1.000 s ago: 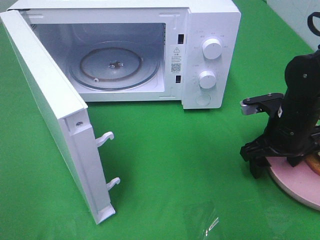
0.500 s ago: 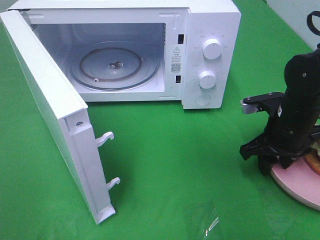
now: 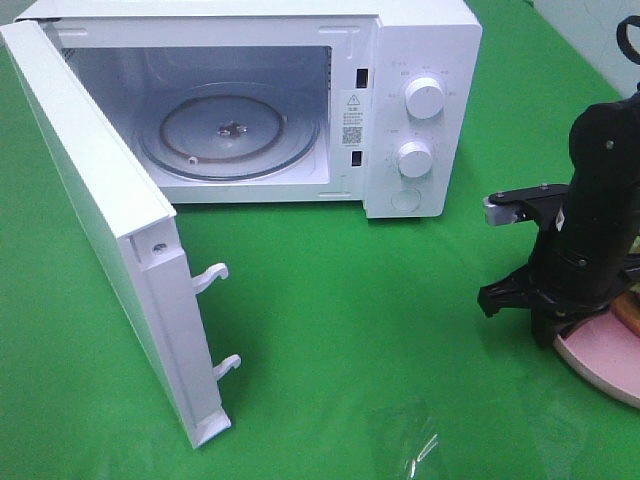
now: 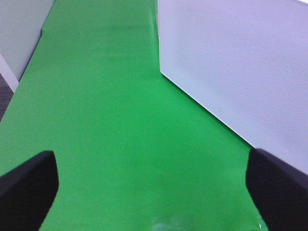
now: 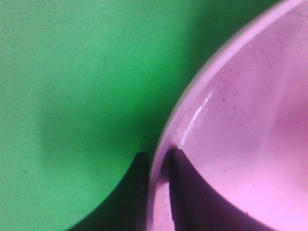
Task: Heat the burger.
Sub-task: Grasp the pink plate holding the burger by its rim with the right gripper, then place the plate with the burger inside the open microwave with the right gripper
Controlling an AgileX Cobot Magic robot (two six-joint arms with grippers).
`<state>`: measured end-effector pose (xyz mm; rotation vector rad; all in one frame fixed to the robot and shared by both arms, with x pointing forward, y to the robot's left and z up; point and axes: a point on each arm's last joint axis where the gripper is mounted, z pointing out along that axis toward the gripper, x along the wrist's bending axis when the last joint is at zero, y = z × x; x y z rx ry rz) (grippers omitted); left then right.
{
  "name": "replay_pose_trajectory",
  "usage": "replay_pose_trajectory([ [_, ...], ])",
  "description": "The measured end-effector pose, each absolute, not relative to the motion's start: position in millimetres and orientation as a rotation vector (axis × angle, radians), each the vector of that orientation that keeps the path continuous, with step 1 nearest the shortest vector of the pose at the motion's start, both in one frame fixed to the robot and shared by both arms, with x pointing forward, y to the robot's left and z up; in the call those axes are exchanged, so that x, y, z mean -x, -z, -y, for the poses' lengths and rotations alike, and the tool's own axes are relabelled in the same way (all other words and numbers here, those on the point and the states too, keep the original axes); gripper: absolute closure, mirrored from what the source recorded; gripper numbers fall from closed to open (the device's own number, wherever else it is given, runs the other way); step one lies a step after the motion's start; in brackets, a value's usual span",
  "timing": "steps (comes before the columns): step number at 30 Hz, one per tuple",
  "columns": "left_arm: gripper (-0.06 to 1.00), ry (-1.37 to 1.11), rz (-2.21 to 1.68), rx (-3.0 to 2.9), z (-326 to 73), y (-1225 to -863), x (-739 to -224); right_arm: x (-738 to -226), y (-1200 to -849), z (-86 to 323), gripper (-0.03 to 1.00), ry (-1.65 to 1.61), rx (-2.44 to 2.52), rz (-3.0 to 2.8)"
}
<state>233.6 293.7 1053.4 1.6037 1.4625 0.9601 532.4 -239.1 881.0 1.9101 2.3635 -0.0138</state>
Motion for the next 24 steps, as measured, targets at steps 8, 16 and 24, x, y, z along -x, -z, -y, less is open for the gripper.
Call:
replay_pose_trajectory([
  [8,-0.03,-0.960,-1.463,-1.604,-293.7,-1053.4,-233.6,-530.1,-888.4,245.5,0.91,0.108,-1.866,-2.321],
  [16,-0.03,-0.960,-1.463,-1.604,-293.7,-1053.4,-233.6,-525.6,-896.1,241.7,0.94,0.196,-1.785,-2.319],
  [24,-0.03,-0.960,-1.463,-1.604,-293.7,-1053.4,-233.6,-517.3,-897.4,219.9,0.94,0.257,-1.715,-2.320],
])
